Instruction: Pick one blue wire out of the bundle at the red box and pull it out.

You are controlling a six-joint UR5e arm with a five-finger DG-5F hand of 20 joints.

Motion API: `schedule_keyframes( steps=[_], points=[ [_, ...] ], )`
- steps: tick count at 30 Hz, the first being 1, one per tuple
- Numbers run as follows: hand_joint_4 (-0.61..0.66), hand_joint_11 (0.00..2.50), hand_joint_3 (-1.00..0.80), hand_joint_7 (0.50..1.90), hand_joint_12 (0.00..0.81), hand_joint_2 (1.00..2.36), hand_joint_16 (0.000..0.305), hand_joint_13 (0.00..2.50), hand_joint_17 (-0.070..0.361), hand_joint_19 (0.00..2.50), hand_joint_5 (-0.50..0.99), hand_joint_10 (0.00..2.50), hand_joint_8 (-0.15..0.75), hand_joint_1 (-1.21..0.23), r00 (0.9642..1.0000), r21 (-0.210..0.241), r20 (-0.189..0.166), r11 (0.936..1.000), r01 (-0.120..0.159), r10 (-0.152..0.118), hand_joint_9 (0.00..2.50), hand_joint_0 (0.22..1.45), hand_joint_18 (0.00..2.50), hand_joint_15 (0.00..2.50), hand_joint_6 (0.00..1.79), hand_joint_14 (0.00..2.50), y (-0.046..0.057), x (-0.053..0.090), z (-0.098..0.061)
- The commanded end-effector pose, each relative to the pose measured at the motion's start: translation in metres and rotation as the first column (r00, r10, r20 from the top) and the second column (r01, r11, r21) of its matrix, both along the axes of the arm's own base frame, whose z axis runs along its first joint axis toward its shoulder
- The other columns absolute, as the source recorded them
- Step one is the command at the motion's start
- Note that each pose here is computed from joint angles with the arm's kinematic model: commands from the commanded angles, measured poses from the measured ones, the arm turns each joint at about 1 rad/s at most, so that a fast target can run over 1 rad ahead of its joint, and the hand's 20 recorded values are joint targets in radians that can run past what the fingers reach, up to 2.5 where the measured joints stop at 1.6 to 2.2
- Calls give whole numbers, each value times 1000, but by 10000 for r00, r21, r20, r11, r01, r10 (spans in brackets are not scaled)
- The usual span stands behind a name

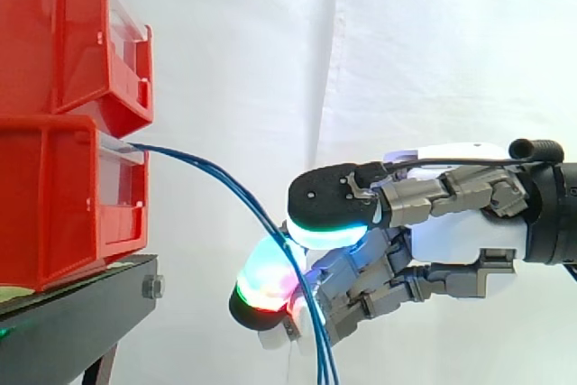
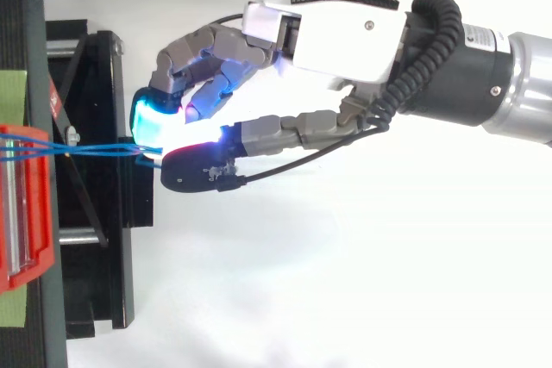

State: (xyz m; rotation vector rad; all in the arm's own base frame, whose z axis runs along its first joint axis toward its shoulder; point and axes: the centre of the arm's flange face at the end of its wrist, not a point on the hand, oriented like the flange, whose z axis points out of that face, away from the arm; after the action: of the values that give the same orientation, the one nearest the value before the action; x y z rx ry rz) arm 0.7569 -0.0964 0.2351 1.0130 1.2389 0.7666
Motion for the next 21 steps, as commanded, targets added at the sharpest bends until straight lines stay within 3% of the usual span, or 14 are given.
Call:
schedule_keyframes(
  steps=[1,6,10,14,19,21],
  points=[
    [275,496,-106,746,420,1006,73,583,164,464,-140,20,313,-701,10000,-6,13,10000,2,-2,913,584,440,316,827,14,0,0,0],
    [289,493,-183,734,412,1009,71,580,160,469,-139,18,302,-691,10000,26,34,10000,16,-16,913,567,434,322,811,15,0,0,1],
    [249,497,-316,997,377,1010,63,546,142,501,-114,20,276,-621,10000,-7,-2,10000,2,-2,883,527,360,339,642,15,1,0,0],
    [236,495,-357,1060,380,1009,64,546,143,513,-108,19,278,-616,10000,-31,53,10000,-13,13,885,523,357,338,602,16,2,1,1],
    [232,505,-344,1031,380,1010,63,547,142,487,-116,22,272,-679,9998,-20,175,10000,-43,43,873,526,358,341,625,15,6,5,-7],
    [223,514,-329,918,375,1011,63,549,141,504,-131,20,274,-702,9994,-5,328,10000,-58,58,874,540,359,339,690,15,8,7,-8]
  ],
)
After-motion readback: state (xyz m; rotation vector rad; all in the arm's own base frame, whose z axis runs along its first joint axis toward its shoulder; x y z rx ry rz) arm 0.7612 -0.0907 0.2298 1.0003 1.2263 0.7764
